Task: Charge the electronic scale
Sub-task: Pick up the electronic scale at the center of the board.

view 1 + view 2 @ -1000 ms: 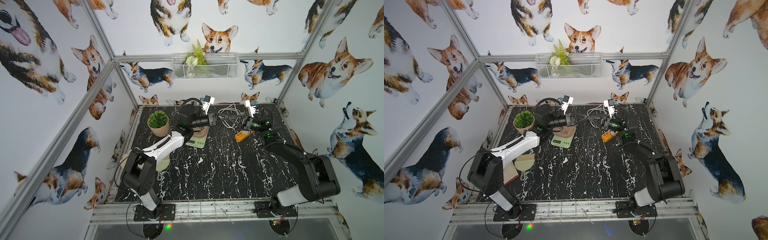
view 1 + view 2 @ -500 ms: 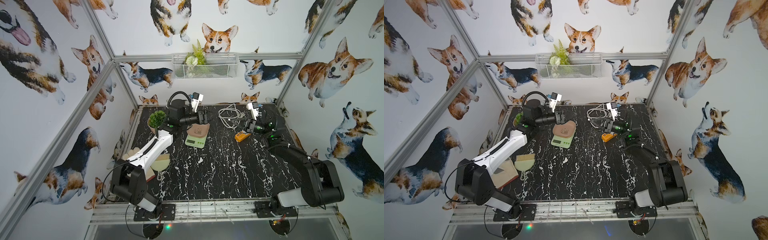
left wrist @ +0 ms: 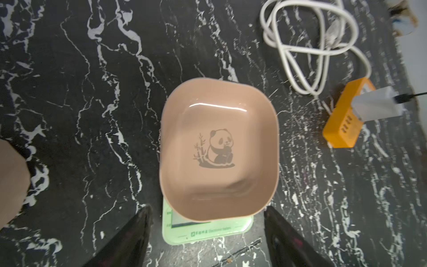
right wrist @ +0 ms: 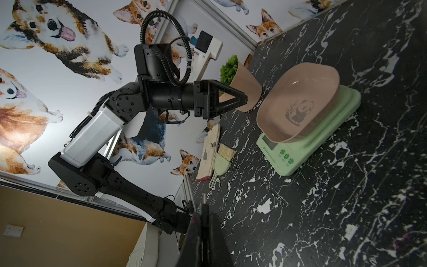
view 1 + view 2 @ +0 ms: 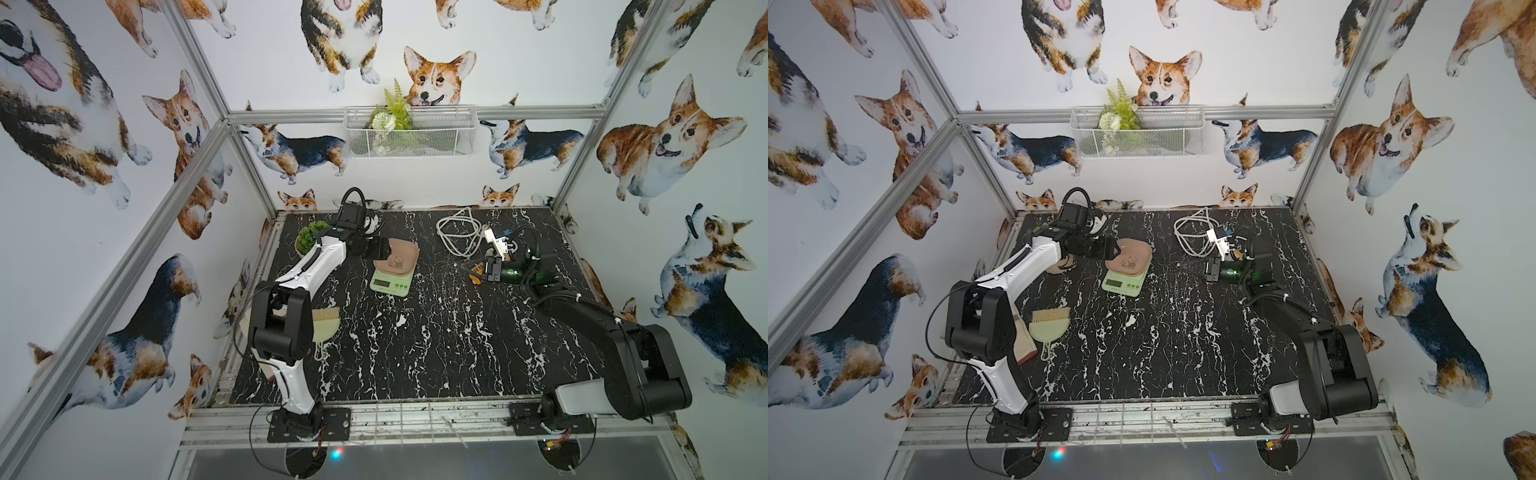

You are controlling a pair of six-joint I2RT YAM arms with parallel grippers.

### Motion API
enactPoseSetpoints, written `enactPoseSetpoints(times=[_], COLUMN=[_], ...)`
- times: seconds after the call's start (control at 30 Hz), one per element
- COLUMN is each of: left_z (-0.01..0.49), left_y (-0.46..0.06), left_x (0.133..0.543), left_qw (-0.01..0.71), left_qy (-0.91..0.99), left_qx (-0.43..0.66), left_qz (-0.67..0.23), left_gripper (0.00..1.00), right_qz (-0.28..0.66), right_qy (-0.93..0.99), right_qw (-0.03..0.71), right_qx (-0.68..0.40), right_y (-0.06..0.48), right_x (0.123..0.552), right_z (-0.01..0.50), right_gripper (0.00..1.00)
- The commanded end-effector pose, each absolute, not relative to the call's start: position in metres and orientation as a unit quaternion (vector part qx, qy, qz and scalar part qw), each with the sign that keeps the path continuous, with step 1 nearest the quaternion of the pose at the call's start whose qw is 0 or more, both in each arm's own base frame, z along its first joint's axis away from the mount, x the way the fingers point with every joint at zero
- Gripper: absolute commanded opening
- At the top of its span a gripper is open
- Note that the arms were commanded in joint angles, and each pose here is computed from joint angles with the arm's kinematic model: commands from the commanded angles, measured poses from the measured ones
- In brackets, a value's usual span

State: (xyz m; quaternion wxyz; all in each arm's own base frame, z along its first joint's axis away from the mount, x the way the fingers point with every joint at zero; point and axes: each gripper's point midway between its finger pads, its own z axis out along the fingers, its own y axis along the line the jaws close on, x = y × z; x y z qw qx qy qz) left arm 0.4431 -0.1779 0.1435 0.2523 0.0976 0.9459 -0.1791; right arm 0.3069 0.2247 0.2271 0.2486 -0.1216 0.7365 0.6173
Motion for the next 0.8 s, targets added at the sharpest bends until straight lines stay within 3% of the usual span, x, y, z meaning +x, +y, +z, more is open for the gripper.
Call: enactPoseSetpoints(times=[0.0, 0.2, 0.63, 0.77], left_z=[0.115, 0.093, 0.066, 0.06], left_y=[-0.154, -0.151, -0.148, -0.149], left_x=[0.443, 0.46, 0.468, 0.468], left_qw=[0.207, 0.198, 0.176, 0.171], left_qy=[0.965, 0.971, 0.976, 0.977], left_qx=[0.112, 0.098, 0.103, 0.104], left_qz=[-0.113, -0.091, -0.072, -0.073], left_gripper=[0.77, 0.62, 0.43, 0.32], right_qz=[0.618, 0.617, 0.618, 0.619], right_qy=[0.743, 0.747, 0.749, 0.749], right_qw=[0.227, 0.217, 0.207, 0.206], right_qx=[-0.124, -0.119, -0.118, -0.117], right_y=[0.229, 0.231, 0.232, 0.232], right_x=[0.302, 0.304, 0.304, 0.304], right_z=[0.214, 0.208, 0.203, 0.203], right_gripper=[0.0, 0.0, 0.0, 0.0])
